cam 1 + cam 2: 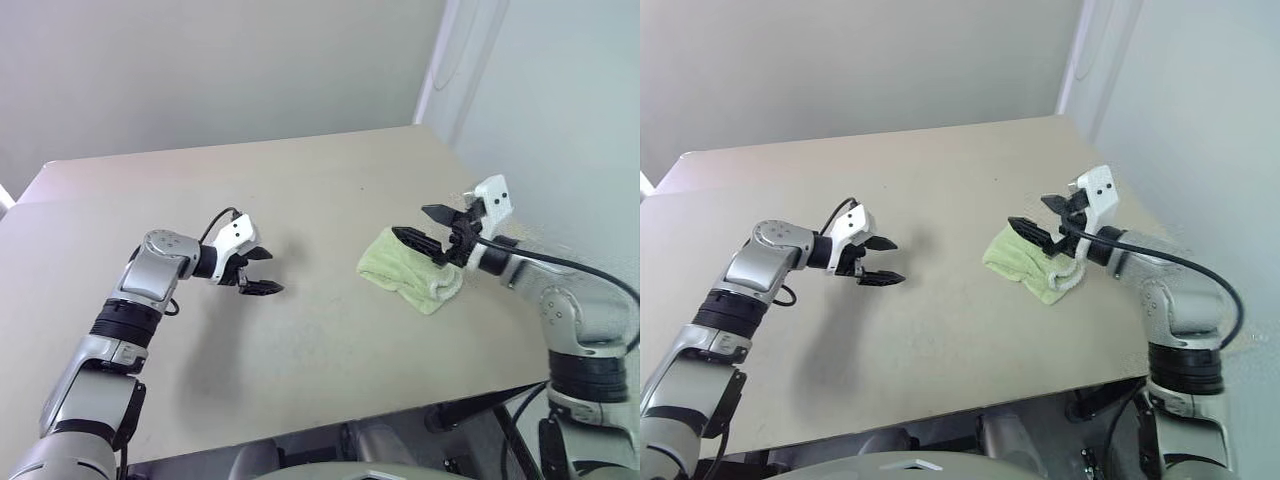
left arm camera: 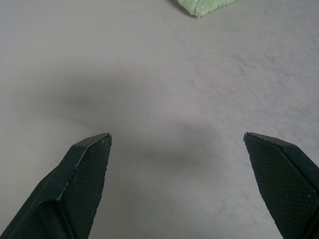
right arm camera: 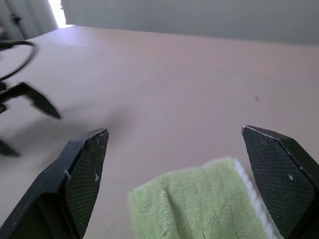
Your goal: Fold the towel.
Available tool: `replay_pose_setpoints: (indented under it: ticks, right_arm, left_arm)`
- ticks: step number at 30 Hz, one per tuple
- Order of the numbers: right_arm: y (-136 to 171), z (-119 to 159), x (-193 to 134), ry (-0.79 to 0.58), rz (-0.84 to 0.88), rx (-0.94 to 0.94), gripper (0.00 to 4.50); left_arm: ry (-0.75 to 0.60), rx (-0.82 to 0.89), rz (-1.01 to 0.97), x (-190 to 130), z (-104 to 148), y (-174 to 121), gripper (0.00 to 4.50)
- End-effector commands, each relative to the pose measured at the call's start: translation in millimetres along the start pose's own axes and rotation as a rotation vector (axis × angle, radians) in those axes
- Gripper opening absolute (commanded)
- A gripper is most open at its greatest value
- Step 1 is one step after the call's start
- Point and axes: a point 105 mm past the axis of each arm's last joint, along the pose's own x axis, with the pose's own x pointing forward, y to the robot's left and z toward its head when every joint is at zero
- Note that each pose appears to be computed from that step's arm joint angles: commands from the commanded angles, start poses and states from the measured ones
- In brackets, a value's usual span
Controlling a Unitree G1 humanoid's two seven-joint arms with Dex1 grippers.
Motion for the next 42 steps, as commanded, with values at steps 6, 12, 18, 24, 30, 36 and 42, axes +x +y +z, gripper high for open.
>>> replay_pose_setpoints:
  ticks: [6,12,18,24,30,36,42]
  right_arm:
    - [-20,-88,27,0.086,-0.142,-0.028,4.46]
    - [-15,-143,28,0.239,-0.133,-0.112,4.46]
    - [-32,-91,20,0.123,-0.147,-0.135,4.46]
    - [-17,9,-5,-0.136,-0.014,-0.097,4.46]
    - [32,50,-45,-0.213,0.262,-0.027,4.46]
    - [58,6,-70,0.027,0.393,-0.063,4.46]
    - [72,-24,-78,0.161,0.487,-0.127,4.46]
  left_arm:
    - [-0.068,0.037,0.063,-13,23,11,4.5]
    - [-0.159,-0.018,0.068,-22,37,12,4.5]
    - [-0.172,-0.045,0.077,-26,31,8,4.5]
    - [-0.22,-0.068,0.101,-24,25,6,4.5]
    - [-0.288,-0.156,0.088,-32,26,5,4.5]
    - [-0.351,-0.194,0.133,-48,21,5,4.5]
    - [-0.33,-0.156,0.143,-64,12,-5,4.5]
